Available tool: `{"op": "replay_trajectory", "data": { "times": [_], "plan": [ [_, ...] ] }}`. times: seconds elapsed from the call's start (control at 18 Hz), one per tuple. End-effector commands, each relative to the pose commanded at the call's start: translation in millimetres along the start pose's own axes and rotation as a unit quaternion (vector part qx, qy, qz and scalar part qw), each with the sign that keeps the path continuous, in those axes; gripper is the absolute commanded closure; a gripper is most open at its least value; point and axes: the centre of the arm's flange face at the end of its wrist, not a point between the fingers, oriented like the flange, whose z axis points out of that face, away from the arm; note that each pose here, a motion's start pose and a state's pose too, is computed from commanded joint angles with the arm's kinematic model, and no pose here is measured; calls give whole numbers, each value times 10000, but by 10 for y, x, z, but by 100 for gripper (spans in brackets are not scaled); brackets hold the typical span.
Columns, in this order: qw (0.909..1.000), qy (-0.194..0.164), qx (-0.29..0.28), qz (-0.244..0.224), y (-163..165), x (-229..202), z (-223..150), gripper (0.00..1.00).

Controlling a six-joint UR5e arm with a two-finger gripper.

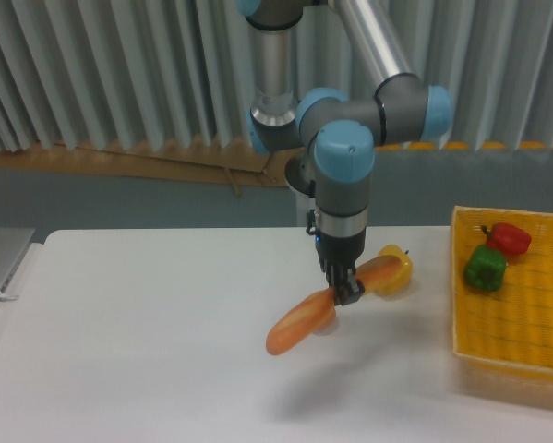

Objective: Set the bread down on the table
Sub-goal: 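Lower the bread onto the table beside the pink ball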

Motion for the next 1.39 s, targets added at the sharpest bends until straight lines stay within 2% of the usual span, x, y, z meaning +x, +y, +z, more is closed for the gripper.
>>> {"op": "replay_trajectory", "data": {
  "times": [0.33, 0.72, 1.06, 1.39],
  "plan": [
    [10000, -44, -30, -8, -34, -190, 391, 79],
    [9997, -162, -166, -17, -15, -383, 663, 77],
    [9997, -101, -225, 52, 4, -452, 839, 77],
    [9993, -134, -336, 52, 29, -440, 816, 74]
  ]
}}
